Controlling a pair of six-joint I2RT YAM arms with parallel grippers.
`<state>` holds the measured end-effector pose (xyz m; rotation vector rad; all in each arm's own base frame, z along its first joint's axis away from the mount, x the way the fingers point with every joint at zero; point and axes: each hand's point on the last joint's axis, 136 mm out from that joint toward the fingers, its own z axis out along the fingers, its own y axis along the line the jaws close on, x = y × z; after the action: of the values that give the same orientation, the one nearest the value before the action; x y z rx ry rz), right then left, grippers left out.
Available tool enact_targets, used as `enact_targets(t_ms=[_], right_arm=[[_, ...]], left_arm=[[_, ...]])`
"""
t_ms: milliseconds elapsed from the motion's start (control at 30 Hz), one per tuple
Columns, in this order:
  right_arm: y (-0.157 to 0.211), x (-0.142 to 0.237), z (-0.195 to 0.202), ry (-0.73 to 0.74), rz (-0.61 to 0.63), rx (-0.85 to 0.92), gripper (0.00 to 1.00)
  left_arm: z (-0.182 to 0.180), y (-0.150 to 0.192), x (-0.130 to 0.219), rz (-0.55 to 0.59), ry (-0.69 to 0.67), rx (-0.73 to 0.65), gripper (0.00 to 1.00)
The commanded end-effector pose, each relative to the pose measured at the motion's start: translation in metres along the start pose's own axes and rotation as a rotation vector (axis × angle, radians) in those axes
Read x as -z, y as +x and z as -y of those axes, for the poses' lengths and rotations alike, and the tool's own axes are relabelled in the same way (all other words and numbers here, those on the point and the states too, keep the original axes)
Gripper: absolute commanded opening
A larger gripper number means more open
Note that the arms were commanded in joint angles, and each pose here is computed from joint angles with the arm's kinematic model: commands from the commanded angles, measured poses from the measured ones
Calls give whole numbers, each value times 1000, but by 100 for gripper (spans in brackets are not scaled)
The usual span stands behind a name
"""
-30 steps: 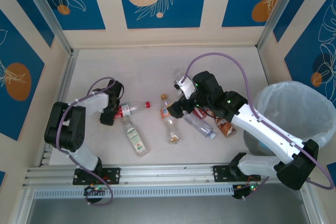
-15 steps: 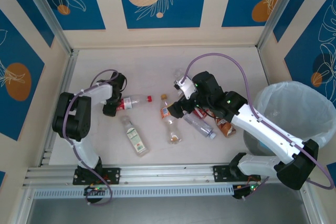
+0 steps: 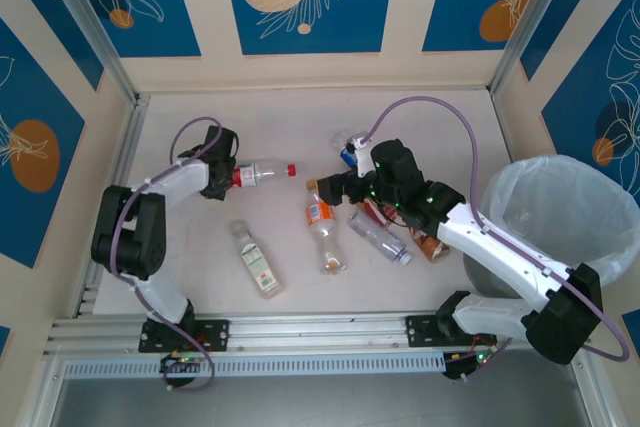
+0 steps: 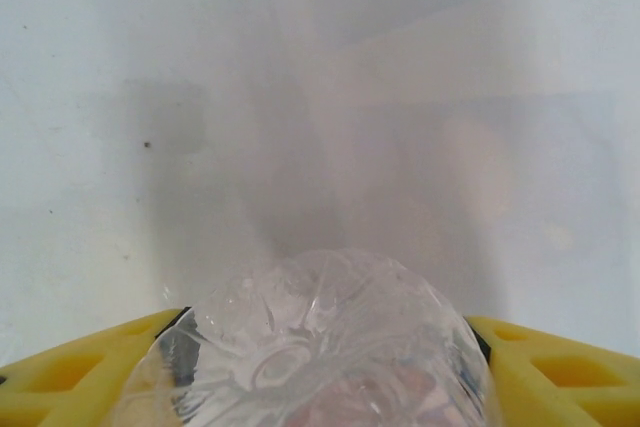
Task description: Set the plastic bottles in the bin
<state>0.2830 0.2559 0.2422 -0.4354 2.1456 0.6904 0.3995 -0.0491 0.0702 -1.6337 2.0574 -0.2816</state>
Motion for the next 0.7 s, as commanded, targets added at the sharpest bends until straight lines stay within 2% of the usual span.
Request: enact_targets(t_ms=[0,67,167,267,333,467,533,667], right_arm=[[-18,-15,-9,-63,64,-234,100],[-15,-25,-10,-82,42,-323,99],[-14,-38,-27,-192,12,-374,100],[-18,-43,-36,-240,-23,-315,100],[-17,-42,-35,-252,-64,-236,100],[-12,-39,-29,-274,-165,-110,100],[-8,-38,-30,-314,-223,-94,100],[-5,-42,-44,-393,-310,-112,100]], left_arm=[[7,-4,17,-26,65,-11,47],[15,-1,24,-49,111,-36,47],[30,8,35,-110,189,-88,47],[56,19,50,-165,322,-192,48],[77,24,63,-177,435,-311,47],[105,40,91,-210,574,-548,47],[116,52,106,-225,652,-659,45],[131,69,130,-211,757,-778,46]])
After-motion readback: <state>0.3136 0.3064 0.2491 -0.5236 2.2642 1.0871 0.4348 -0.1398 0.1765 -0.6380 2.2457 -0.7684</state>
